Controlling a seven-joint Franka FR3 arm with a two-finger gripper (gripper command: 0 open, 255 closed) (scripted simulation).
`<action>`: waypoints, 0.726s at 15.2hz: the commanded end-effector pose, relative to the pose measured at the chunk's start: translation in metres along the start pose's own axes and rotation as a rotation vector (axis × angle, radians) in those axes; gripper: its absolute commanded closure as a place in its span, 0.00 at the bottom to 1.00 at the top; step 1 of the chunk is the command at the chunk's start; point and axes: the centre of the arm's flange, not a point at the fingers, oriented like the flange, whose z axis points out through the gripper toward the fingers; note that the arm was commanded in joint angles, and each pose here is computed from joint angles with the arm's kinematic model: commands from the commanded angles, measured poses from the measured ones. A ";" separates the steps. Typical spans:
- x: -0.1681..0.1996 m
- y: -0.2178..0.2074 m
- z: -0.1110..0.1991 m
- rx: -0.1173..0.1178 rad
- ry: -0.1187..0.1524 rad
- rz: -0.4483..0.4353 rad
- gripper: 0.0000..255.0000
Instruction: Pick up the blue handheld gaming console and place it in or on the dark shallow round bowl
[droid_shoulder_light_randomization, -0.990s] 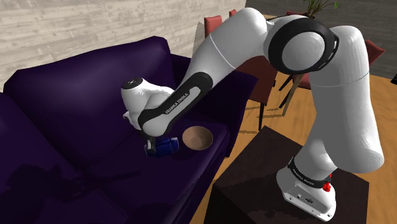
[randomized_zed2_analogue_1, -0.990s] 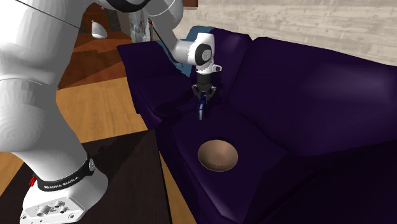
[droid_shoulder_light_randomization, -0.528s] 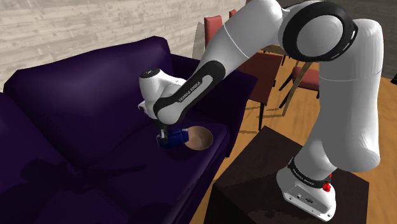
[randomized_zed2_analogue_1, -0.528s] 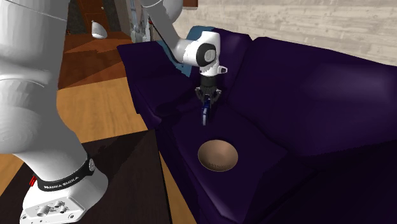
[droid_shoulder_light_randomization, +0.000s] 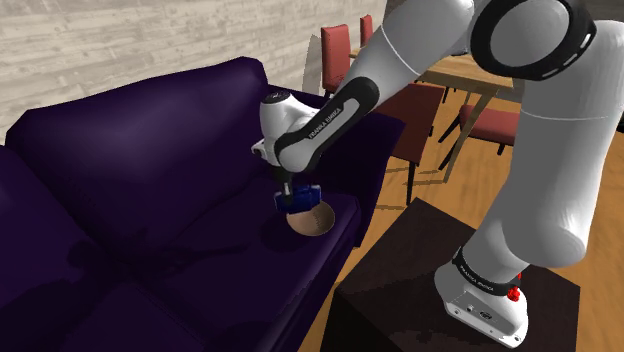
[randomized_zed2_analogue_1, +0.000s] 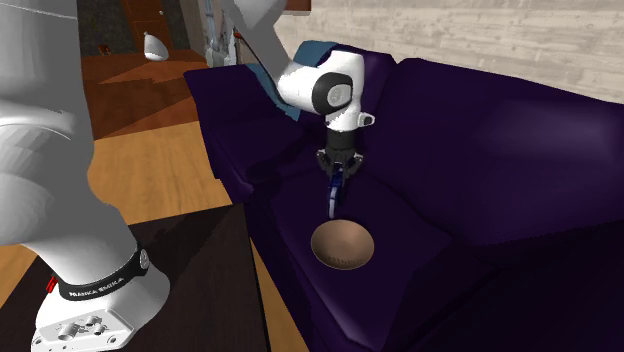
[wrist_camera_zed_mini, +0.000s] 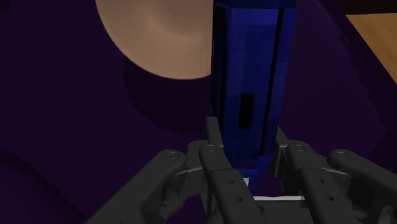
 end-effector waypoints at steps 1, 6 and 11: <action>-0.022 0.011 -0.001 0.000 0.001 -0.002 1.00; -0.058 0.033 0.008 0.000 0.001 -0.002 1.00; -0.056 0.033 0.035 0.000 0.001 -0.002 1.00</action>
